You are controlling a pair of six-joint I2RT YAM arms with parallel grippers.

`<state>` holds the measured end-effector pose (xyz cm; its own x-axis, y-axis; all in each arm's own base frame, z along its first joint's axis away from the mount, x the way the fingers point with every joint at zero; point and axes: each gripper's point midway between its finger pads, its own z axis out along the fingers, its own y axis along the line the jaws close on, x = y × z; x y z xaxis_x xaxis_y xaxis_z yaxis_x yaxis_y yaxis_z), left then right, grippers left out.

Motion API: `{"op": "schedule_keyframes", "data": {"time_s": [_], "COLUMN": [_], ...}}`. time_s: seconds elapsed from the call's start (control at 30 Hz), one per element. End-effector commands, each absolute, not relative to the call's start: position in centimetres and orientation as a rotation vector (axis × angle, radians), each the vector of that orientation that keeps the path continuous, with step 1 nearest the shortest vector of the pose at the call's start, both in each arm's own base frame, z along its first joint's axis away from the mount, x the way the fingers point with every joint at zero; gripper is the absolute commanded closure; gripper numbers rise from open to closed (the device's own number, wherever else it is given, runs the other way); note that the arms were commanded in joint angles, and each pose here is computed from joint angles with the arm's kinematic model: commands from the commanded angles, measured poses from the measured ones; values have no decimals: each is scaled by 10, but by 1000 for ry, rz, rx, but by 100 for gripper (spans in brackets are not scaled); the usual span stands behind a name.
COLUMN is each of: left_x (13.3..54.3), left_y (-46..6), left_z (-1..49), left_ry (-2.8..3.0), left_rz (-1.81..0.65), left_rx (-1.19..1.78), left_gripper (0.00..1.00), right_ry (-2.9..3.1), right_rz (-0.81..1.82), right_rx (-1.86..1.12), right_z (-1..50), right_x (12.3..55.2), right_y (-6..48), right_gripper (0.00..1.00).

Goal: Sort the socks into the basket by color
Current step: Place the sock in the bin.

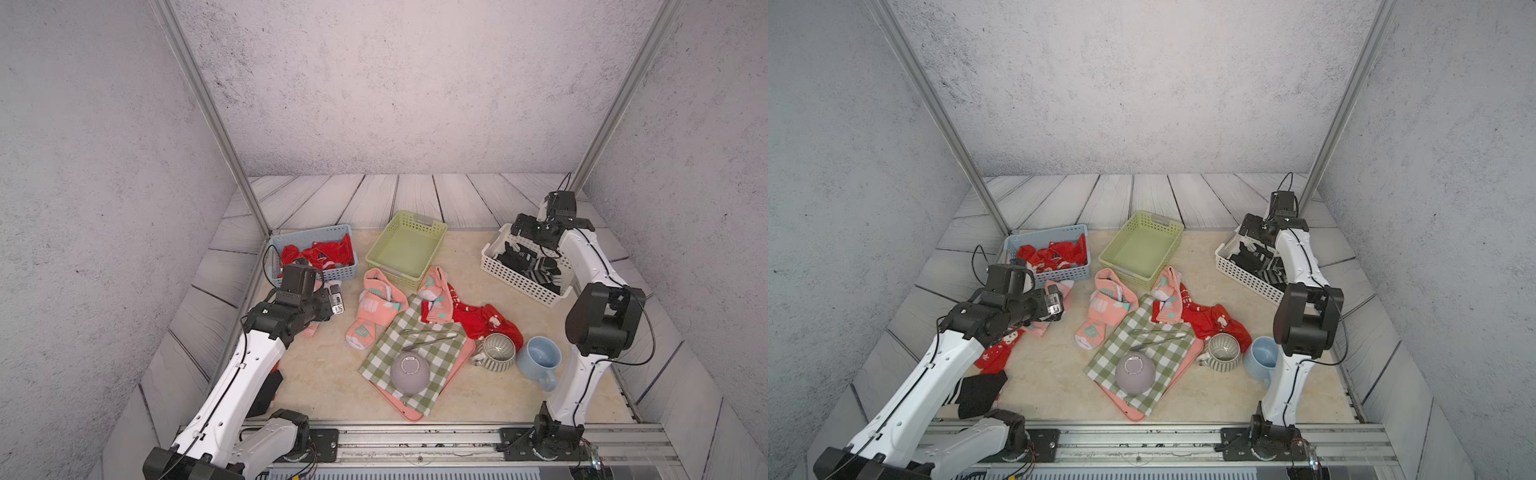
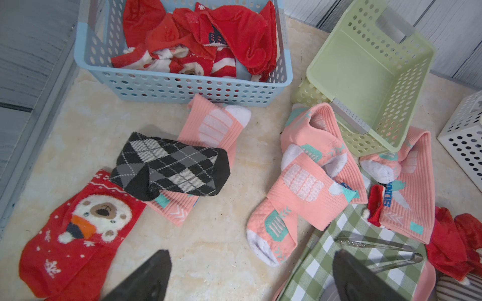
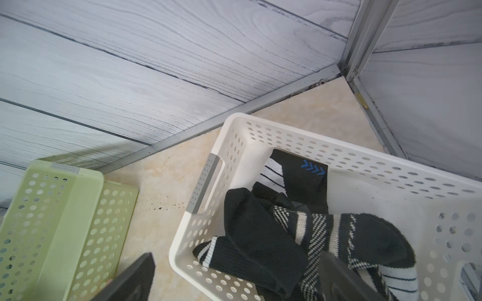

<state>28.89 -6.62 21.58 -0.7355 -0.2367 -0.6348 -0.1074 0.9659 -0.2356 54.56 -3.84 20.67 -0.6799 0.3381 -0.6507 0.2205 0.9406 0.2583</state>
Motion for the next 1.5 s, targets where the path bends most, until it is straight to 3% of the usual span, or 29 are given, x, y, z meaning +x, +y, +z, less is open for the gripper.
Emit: {"op": "schedule_keyframes", "data": {"time_s": [0.0,0.17,0.27,0.5,0.63,0.83,1.03,1.33,1.47], "left_x": [279,276,275,271,272,275,281,280,277], "left_y": [-62,-64,-64,-60,-61,-61,-62,-60,-59], "left_z": [209,211,214,213,212,206,202,196,191], "left_ry": [2418,2410,2400,2408,2410,2422,2433,2445,2457], "left_rz": [-237,-263,-276,-244,-250,-240,-233,-213,-206], "left_rx": [-264,-273,-273,-275,-274,-282,-283,-284,-286], "left_gripper": [0,0,0,0,0,0,0,0,0], "right_ry": [2343,2344,2372,2470,2506,2579,2607,2433,2360], "right_rz": [160,195,228,230,198,194,204,237,256], "right_rx": [409,373,365,371,380,404,418,359,319], "right_z": [211,208,197,143,116,79,68,156,199], "right_x": [540,540,542,551,557,555,551,557,551], "right_y": [-42,-36,-31,-31,-37,-38,-37,-31,-23], "right_gripper": [1,0,8,53,70,70,64,50,36]}}
